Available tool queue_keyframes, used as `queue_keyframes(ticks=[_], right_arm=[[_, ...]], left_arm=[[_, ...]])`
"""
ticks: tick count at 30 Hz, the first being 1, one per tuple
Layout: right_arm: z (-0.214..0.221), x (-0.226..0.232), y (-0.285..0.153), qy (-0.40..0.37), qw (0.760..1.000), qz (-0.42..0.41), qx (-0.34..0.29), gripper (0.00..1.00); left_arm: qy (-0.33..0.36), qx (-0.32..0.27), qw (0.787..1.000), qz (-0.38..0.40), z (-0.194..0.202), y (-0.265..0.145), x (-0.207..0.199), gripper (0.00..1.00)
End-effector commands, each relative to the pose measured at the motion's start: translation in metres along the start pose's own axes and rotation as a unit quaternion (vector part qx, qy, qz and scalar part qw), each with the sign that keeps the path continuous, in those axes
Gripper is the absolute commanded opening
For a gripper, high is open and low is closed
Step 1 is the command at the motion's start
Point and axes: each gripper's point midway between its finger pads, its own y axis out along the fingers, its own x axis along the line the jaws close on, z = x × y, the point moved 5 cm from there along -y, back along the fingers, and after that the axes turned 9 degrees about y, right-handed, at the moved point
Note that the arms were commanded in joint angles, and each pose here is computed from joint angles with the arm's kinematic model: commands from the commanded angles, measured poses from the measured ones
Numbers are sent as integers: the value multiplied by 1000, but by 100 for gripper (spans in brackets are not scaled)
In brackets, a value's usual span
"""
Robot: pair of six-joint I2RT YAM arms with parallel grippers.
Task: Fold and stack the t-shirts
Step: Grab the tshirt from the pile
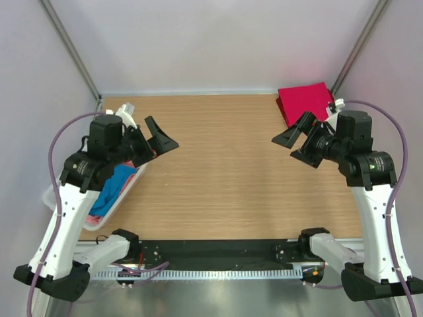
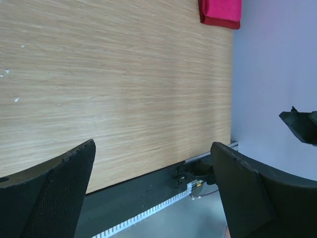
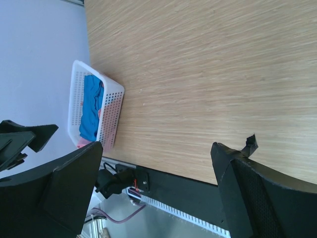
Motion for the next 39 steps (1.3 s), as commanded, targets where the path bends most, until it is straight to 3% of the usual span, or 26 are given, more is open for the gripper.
queue_keyframes(ticks=[1, 4, 7, 12, 14, 16, 18, 19, 21, 22, 26, 29, 33, 39], right_arm=[[2, 3, -8, -5, 1000, -1, -1, 100], [2, -3, -3, 6, 1000, 14, -2, 100], [8, -20, 0, 31, 997, 64, 6, 99], [35, -42, 8, 73, 990, 93, 75, 94], [41, -47, 3, 67, 989, 99, 82, 94], [46, -53, -3, 61, 987, 117, 89, 95], [48, -56, -7, 47, 986, 125, 96, 95], [51, -59, -9, 46, 985, 133, 103, 94], [53, -62, -12, 35, 984, 136, 108, 95], [54, -63, -13, 31, 984, 140, 109, 95], [56, -62, -15, 9, 984, 138, 109, 95], [57, -62, -13, -3, 984, 141, 113, 95], [57, -63, -11, -10, 983, 141, 115, 95], [60, -69, -1, -25, 980, 153, 122, 95]], left_arm=[[-2, -10, 1000, 26, -10, -1, -11, 100], [-11, -20, 999, -37, -15, -1, 2, 98], [-21, -72, 977, -202, -41, -11, 41, 98], [-107, -83, 926, -351, -71, 1, 111, 90], [-141, -69, 907, -392, -66, 7, 139, 86], [-200, -53, 873, -442, -55, 9, 184, 83], [-238, -52, 859, -450, -50, 14, 208, 78], [-270, -45, 840, -468, -39, 14, 230, 75], [-288, -53, 826, -482, -34, 16, 245, 75], [-294, -59, 805, -512, -29, 11, 258, 75], [-289, -57, 764, -574, -15, 9, 287, 74], [-286, -48, 758, -584, -14, 14, 304, 74], [-259, -20, 791, -554, -20, 38, 319, 74], [-263, 41, 789, -554, -8, 59, 335, 71]])
